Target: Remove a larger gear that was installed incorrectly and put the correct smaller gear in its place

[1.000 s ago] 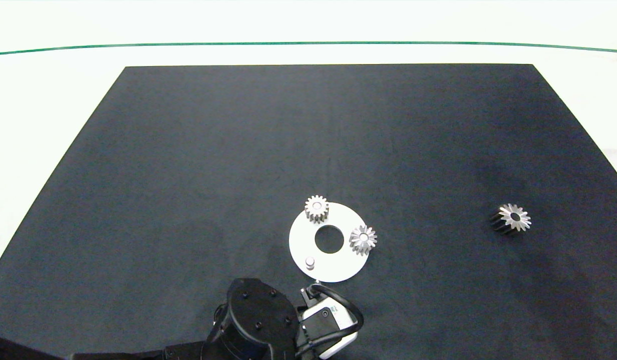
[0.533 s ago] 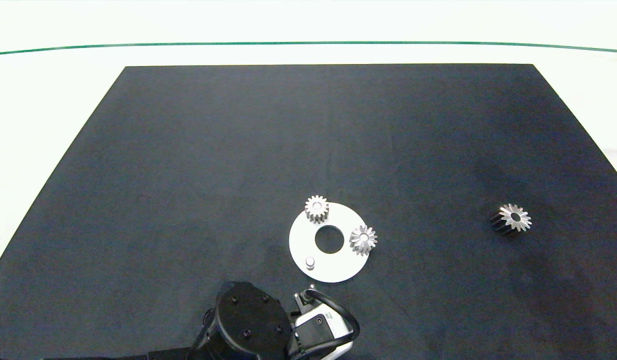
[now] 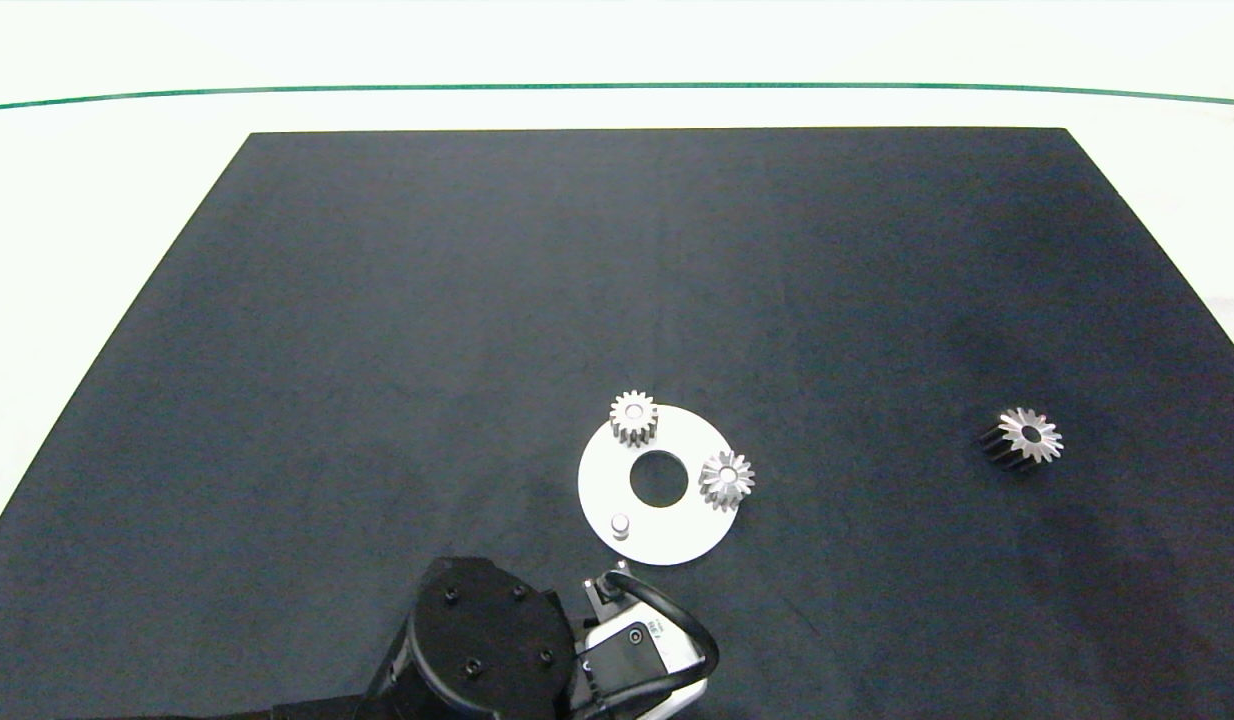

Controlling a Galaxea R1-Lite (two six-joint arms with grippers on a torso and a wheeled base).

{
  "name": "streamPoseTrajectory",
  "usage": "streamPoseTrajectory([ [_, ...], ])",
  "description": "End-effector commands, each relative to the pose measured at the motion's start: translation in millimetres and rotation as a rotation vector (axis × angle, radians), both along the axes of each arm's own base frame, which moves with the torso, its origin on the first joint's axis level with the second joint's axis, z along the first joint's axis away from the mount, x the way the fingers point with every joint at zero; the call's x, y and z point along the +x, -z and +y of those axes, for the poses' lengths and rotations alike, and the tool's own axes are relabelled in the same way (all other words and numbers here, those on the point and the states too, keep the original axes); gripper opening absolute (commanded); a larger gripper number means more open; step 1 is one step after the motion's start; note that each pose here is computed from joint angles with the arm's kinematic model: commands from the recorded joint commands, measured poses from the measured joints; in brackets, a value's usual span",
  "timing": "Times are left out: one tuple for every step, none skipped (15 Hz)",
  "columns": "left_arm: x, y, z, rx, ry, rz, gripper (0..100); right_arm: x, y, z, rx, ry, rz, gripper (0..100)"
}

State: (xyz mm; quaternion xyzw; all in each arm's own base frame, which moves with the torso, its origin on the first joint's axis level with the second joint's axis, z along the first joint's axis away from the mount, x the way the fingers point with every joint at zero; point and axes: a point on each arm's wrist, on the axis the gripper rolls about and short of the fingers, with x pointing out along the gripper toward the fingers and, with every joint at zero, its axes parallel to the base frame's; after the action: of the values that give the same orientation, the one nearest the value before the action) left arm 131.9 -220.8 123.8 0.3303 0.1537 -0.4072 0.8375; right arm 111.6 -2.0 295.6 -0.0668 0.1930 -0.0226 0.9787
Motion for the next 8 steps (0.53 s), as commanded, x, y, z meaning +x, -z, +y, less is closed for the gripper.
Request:
streamPoseTrajectory([
  [-0.6, 0.4, 0.6, 0.001, 0.001, -0.002, 16, 0.1, 0.3, 0.0, -0.001, 0.0, 0.003, 100],
  [-0.4, 0.0, 0.4, 0.0, 0.001, -0.003, 16, 0.1, 0.3, 0.0, 0.0, 0.0, 0.003, 100],
  [-0.6, 0.5, 0.7, 0.003, 0.001, -0.001, 16, 0.1, 0.3, 0.0, -0.001, 0.0, 0.003, 100],
  [-1.4, 1.3, 1.3, 0.013, 0.002, 0.005, 16, 0.1, 0.3, 0.0, -0.001, 0.0, 0.003, 100],
  [-1.7, 0.8, 1.8, 0.021, 0.002, 0.009, 16, 0.1, 0.3, 0.0, -0.001, 0.0, 0.003, 100],
  [-2.2, -0.3, 2.7, 0.02, 0.002, 0.009, 16, 0.1, 0.3, 0.0, -0.001, 0.0, 0.003, 100],
  [-1.9, -1.1, 2.2, 0.017, 0.002, 0.007, 16, 0.1, 0.3, 0.0, 0.0, 0.0, 0.003, 100],
  [-1.4, -2.4, 1.3, 0.013, 0.002, 0.005, 100, 0.1, 0.3, 0.0, 0.0, 0.0, 0.003, 100],
])
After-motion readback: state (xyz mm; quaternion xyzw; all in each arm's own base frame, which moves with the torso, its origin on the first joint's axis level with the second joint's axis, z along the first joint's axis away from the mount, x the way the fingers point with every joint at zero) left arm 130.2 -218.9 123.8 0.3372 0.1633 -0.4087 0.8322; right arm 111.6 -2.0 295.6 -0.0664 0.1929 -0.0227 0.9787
